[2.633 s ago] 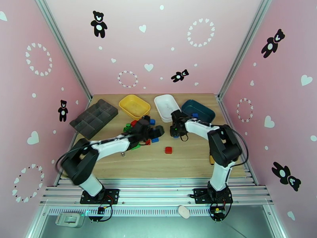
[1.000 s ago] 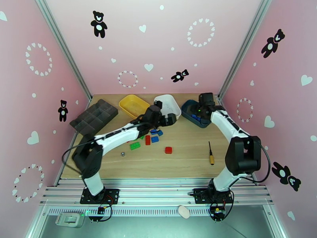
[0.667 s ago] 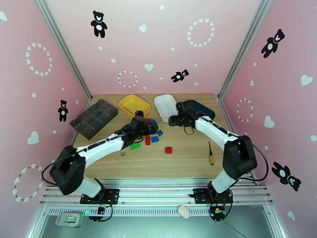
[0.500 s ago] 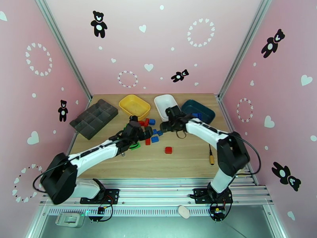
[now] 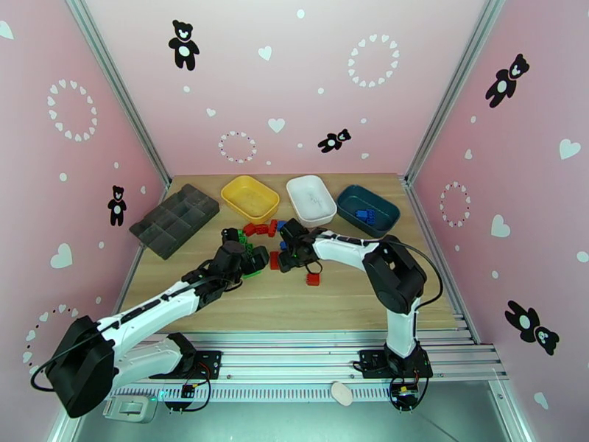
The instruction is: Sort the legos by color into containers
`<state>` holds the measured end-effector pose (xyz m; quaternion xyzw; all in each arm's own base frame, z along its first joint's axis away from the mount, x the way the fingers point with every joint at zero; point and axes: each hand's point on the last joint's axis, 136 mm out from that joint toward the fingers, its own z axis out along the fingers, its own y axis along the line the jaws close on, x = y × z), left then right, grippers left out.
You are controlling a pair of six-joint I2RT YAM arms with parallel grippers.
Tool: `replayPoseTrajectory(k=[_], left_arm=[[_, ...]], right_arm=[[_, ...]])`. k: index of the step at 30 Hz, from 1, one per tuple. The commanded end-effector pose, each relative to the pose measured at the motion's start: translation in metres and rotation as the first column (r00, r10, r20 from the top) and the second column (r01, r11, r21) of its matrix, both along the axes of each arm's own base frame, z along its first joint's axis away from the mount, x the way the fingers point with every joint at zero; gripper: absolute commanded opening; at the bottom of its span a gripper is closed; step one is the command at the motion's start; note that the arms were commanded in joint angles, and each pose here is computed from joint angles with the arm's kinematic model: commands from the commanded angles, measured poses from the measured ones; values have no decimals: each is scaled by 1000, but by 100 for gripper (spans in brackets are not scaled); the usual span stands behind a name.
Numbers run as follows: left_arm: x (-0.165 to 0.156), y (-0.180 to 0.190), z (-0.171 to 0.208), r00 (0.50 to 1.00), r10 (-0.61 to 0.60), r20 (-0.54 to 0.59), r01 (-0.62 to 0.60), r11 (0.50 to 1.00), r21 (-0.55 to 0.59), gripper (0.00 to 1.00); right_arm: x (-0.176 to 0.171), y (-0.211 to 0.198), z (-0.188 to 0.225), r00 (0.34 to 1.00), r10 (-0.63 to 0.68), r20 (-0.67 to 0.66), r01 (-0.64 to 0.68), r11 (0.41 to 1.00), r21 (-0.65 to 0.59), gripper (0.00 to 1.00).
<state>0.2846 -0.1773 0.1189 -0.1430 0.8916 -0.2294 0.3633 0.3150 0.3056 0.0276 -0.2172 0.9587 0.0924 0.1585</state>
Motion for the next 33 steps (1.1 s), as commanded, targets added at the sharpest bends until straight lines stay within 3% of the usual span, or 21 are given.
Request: replayPoseTrajectory(k=[1, 22, 33], left_arm=[[-5, 11, -5, 999, 39, -8, -39, 999, 7, 98], [-3, 4, -11, 999, 24, -28, -24, 1000, -14, 99], [11, -24, -14, 998, -48, -51, 46, 998, -50, 98]], right_arm=[[5, 1, -5, 1000, -25, -2, 25, 999, -31, 73], [19, 9, -16, 998, -68, 9, 68, 997, -40, 63], [20, -2, 12, 992, -103, 66, 104, 995, -8, 52]])
